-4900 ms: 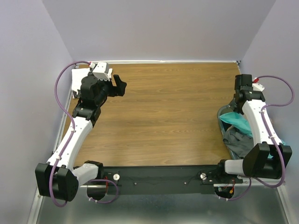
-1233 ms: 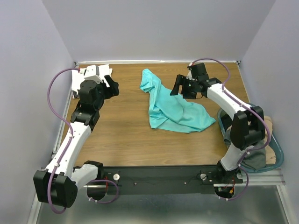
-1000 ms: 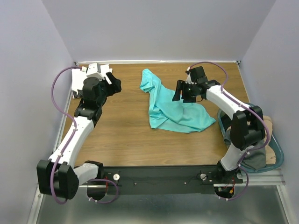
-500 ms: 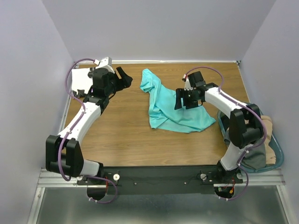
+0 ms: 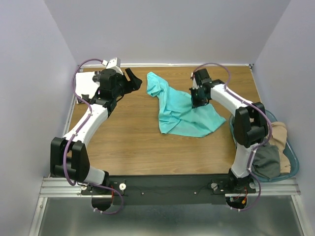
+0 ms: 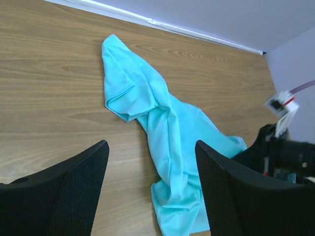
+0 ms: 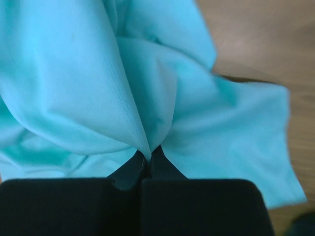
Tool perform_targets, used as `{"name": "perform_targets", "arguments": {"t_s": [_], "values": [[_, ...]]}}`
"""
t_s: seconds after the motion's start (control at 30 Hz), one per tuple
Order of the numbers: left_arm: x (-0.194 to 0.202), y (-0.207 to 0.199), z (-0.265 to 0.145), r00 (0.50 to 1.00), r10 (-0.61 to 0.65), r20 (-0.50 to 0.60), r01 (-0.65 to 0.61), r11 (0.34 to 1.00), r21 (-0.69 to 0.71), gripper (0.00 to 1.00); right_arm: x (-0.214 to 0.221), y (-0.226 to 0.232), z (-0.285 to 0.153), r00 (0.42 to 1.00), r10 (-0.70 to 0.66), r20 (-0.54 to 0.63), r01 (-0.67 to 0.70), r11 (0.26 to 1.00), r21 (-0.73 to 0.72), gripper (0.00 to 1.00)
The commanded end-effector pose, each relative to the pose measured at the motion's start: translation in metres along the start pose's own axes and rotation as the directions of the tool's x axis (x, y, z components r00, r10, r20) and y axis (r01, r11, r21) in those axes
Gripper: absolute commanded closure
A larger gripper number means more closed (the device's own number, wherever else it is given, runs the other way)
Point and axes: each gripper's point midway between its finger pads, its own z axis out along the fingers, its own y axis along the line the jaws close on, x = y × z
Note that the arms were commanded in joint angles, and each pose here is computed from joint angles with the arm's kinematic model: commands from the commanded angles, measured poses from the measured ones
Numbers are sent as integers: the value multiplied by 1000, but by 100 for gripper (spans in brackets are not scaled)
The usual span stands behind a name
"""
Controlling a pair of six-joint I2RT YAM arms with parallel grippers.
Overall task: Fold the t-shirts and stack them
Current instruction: Move the tshirt to the center of the board
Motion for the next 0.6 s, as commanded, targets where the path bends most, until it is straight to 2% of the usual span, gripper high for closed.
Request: {"name": "perform_targets", "arguments": {"t_s": [0.0,0.03,0.13,0.2,0.23,0.27,0.37,0.47,0.57], "values": [[-10,-11,-8,999,27,42,-28,999,21,22,-77,-42,-63,971,-51,232,-15,961,275,100],[-6,-8,-8,999,30,34,-30,999,15,21,-94,-59,-73,961,-59,269,-42,933,358,100],[0,-7,-5,999,33,12,-33,999,20,22,-123,-92,-88,943,-44,330,-118,883,454,100],[2,-9,-2,999,36,2,-36,999,28,22,-127,-110,-70,949,-21,314,-143,860,489,98],[2,-14,2,999,42,-4,-42,998,38,22,-133,-117,-67,947,-9,322,-161,853,497,92],[7,-16,7,999,46,-21,-45,998,44,22,-140,-129,-55,949,9,315,-175,846,504,71],[4,-27,14,997,65,-32,-63,995,75,22,-151,-123,-53,949,11,315,-164,871,463,24],[7,-32,26,995,85,-54,-80,993,87,22,-153,-93,-54,946,31,323,-136,941,309,19],[9,-36,41,993,99,-71,-91,991,103,23,-127,-79,-41,962,69,263,-131,965,227,22]]}}
